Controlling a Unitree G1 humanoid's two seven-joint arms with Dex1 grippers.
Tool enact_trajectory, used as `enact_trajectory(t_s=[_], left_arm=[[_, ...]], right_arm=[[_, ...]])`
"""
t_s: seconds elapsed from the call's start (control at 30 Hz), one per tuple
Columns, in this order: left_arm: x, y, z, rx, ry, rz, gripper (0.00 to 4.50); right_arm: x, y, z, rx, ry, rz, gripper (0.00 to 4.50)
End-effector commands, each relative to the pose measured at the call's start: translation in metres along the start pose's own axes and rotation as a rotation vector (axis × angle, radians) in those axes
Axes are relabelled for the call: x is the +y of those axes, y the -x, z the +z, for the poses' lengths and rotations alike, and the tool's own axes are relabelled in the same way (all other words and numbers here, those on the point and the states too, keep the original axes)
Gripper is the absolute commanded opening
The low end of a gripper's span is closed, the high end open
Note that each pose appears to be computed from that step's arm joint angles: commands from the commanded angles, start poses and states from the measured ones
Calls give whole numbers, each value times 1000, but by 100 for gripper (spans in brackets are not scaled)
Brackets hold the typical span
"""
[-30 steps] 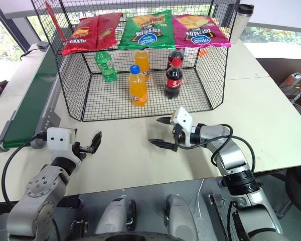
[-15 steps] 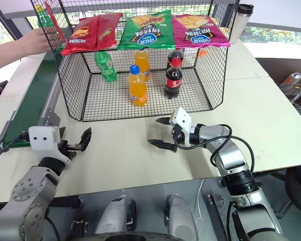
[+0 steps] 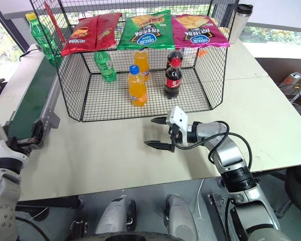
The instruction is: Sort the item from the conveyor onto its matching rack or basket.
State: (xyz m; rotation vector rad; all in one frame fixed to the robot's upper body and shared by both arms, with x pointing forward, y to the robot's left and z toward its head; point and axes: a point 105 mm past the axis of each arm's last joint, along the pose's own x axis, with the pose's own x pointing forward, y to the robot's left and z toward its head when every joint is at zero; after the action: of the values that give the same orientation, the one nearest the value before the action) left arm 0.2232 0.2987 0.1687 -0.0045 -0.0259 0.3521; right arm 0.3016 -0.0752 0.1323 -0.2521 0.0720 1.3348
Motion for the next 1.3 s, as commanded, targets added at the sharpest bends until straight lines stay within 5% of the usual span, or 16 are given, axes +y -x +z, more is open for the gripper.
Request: enact_trajectory(t_s=[0.03, 1.3], left_arm=[[15, 2, 3, 7, 6, 40, 441], [18, -13, 1, 43, -14, 22, 441]], right_arm=[[15, -5, 33, -102, 87, 102, 450], [20, -14, 38, -110, 115, 95, 450]])
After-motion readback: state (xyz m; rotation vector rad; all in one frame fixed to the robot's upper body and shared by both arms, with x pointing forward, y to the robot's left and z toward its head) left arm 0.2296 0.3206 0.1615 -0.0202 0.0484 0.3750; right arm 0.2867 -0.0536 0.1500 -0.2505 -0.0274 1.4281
